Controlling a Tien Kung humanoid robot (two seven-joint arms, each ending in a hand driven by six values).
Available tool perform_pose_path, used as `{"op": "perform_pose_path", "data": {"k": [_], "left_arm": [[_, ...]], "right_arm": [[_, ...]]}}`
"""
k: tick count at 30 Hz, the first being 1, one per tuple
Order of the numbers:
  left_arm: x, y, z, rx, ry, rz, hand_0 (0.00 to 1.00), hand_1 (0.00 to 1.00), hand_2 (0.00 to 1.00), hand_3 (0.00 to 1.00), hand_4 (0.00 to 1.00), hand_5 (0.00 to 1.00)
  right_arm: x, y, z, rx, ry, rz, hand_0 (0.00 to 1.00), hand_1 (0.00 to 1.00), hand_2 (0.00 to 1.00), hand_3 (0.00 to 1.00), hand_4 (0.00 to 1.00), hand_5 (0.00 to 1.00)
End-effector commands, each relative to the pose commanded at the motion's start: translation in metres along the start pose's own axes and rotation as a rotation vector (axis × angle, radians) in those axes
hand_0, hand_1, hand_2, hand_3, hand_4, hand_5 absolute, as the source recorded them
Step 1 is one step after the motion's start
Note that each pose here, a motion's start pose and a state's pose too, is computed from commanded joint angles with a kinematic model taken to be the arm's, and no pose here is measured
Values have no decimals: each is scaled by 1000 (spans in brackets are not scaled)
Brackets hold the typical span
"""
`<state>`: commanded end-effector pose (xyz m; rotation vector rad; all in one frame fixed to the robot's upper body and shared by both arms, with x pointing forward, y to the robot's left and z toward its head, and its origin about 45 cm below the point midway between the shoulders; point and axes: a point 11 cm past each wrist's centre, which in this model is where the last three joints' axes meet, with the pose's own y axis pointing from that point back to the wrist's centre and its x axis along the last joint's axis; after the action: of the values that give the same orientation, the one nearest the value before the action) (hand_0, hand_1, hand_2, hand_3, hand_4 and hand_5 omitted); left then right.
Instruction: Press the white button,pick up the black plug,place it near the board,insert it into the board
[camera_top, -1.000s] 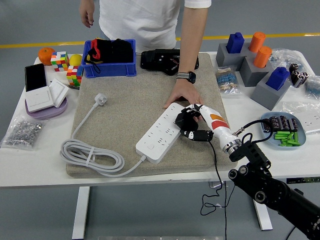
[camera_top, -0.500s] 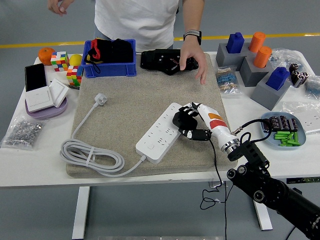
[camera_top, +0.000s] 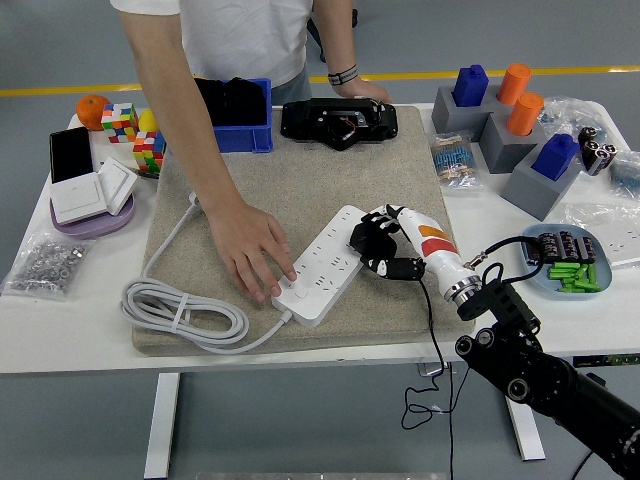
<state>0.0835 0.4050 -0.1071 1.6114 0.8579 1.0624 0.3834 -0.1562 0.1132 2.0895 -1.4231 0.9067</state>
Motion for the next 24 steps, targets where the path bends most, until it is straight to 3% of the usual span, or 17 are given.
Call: {"op": "perform_pose_path", "data": {"k": [24], "left_arm": [[0, 0, 0, 2, -2, 0, 693, 666, 642, 647, 560, 171]], "right_arm": [[0, -2, -1, -14, 13, -5, 570, 496, 520, 589, 786, 2]]}}
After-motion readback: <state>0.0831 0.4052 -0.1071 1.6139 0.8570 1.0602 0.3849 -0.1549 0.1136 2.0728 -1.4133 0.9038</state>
